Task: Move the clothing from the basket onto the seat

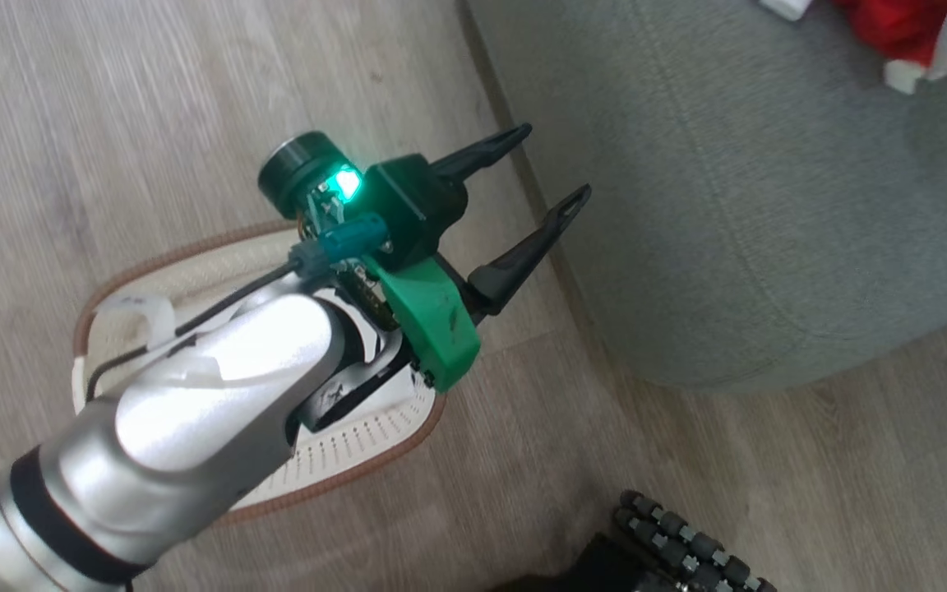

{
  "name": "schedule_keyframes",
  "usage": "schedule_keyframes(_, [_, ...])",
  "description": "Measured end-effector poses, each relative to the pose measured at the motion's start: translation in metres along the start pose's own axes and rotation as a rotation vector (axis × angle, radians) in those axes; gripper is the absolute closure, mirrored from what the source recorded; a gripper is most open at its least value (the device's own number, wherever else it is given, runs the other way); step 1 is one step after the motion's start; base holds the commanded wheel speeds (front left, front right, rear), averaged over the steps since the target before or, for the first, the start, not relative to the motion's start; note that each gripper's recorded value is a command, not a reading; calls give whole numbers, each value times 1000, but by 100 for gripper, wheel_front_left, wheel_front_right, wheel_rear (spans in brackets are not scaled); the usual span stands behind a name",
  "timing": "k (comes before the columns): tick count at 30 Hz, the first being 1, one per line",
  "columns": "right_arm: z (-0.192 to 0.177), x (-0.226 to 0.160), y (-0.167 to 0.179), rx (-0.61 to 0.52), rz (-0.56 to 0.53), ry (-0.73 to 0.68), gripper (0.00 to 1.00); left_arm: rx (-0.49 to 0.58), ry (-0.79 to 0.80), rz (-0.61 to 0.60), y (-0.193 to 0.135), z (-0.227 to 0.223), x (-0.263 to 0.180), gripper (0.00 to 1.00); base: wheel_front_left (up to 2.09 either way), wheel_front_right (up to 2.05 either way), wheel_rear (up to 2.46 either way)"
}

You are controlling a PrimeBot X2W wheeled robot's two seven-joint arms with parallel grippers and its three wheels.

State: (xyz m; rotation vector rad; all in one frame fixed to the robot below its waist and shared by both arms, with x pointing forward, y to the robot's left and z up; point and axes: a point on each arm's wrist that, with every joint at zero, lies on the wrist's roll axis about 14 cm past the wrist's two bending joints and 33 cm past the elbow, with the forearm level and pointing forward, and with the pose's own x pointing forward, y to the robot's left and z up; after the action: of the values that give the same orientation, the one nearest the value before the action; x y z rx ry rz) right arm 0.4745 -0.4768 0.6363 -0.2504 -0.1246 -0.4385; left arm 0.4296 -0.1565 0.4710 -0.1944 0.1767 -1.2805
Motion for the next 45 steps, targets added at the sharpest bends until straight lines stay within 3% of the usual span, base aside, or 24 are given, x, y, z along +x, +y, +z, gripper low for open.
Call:
schedule_keyframes(5, [-32,21,22,-16,25,81,100,-24,13,23,14,-12,-3,0,0,0,0])
schedule_keyframes(8, [-65,24,33,-38,40,203,100,-29,17,41,22,-15,-7,0,0,0,0])
schedule_keyframes(15, [-137,9,53,-61,73,459,100,-45,29,72,31,-24,-15,0,0,0,0])
schedule_keyframes(20, [-169,0,71,-62,104,594,100,-51,32,93,36,-27,-18,0,0,0,0])
schedule_keyframes(25, [-189,-16,80,-55,122,714,84,-40,24,103,38,-23,-21,0,0,0,0])
schedule_keyframes(27, [-187,-18,80,-57,128,721,48,-29,20,110,38,-19,-22,0,0,0,0])
schedule_keyframes(28, [-185,-18,80,-56,130,719,8,-25,19,112,38,-17,-22,0,0,0,0])
schedule_keyframes(29, [-183,-18,79,-56,131,718,0,-19,18,113,38,-15,-22,0,0,0,0])
schedule_keyframes(38, [-151,-28,68,-92,161,735,0,21,-30,126,26,13,-25,0,0,0,0])
schedule_keyframes(45, [-93,-33,57,-95,203,633,0,34,-69,151,5,34,-34,0,0,0,0])
